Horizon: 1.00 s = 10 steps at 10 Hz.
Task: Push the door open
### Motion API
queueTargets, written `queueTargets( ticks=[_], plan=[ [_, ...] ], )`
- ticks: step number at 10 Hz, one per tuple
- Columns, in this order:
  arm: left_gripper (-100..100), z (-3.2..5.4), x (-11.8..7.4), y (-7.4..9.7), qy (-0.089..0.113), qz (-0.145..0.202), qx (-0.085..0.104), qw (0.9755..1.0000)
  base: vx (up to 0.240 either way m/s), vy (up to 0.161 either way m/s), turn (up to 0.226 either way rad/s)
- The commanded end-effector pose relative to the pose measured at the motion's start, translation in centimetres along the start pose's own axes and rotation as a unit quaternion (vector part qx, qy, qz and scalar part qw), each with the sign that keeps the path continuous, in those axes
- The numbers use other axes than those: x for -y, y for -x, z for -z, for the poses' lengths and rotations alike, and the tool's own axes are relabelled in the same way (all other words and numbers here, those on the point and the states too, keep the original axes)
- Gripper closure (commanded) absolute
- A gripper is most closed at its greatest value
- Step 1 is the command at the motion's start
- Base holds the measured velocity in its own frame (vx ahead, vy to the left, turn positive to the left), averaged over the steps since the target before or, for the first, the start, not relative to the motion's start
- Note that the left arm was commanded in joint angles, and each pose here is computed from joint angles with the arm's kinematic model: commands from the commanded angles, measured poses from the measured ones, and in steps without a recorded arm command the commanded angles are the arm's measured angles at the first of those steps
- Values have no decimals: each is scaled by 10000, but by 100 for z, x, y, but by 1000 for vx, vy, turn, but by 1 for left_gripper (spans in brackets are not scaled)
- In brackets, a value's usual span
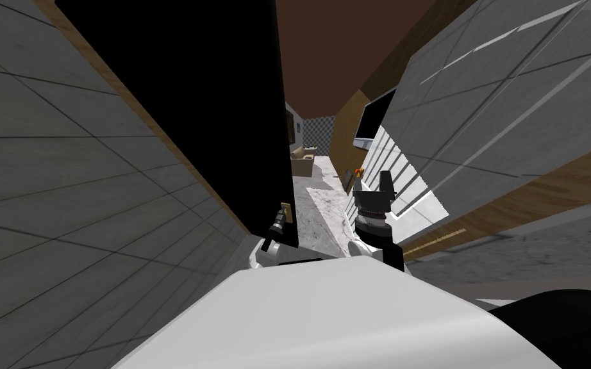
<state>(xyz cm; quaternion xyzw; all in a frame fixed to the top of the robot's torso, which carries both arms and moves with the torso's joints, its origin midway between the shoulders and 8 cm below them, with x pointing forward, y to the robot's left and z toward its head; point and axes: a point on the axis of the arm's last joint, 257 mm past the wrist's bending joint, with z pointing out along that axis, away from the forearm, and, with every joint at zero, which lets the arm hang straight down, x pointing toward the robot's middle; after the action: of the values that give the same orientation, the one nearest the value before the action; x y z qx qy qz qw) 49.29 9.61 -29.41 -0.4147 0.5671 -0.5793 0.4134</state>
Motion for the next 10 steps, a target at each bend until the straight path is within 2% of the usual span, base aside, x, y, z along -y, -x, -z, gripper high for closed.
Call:
queueTargets(
  ticks=[1, 5, 10],
  plan=[
    [100, 7, -16, 2, 18, 0, 2, 10000, -32, 9, -3],
    [100, 7, -16, 2, 18, 0, 2, 10000, -4, 2, -5],
    [100, -34, -7, 240, 18, -63, 224, 9997, 140, -77, 38]
  ],
)
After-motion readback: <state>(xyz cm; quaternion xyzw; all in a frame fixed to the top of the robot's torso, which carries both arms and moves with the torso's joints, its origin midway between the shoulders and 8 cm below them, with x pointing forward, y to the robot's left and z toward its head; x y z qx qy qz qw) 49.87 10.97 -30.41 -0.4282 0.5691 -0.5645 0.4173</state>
